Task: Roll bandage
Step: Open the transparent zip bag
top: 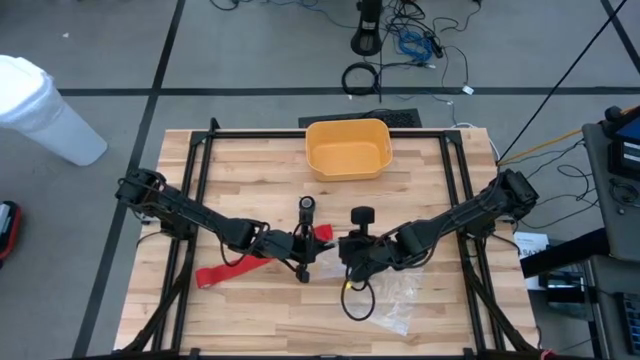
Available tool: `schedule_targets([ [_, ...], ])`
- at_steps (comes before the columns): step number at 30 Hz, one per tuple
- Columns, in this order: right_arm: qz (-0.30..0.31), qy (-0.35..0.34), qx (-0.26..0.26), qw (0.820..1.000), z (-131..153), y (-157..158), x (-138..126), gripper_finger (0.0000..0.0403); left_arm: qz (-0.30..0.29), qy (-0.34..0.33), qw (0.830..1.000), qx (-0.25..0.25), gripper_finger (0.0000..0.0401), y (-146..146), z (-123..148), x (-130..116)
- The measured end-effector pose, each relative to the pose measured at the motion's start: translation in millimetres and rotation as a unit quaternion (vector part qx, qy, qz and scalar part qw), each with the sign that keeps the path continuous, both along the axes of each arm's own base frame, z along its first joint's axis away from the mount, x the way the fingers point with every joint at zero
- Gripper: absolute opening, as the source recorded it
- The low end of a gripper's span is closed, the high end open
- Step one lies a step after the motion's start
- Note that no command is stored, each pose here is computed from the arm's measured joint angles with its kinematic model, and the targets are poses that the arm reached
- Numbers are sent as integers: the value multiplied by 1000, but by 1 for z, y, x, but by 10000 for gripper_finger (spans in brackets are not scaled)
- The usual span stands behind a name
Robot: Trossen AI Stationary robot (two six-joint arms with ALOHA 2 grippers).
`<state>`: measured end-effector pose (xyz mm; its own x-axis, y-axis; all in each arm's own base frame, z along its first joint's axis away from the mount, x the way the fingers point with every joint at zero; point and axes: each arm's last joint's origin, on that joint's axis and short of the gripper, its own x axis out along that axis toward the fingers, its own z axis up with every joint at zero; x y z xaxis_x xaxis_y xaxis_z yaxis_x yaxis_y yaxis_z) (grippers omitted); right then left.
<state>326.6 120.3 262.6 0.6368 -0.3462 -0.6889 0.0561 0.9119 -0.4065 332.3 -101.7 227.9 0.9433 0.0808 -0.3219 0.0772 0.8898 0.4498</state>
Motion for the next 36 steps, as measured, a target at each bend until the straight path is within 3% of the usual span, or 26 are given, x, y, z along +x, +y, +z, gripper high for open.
schedule_targets([
  [11, -44, 54, 30, 997, -6, 3, -18, 2, -10, -4, 1000, 23, 0, -2, 6, -4],
  [19, -56, 77, 51, 994, -10, 20, -34, 2, -54, 38, 991, 116, 0, -10, 1, -10],
  [27, -51, 65, 68, 994, -11, 39, -43, 2, -55, 41, 990, 121, 0, -10, 1, -11],
  [36, -103, 94, 68, 988, -50, 34, -62, 2, -56, 43, 990, 122, 0, -10, 1, -11],
])
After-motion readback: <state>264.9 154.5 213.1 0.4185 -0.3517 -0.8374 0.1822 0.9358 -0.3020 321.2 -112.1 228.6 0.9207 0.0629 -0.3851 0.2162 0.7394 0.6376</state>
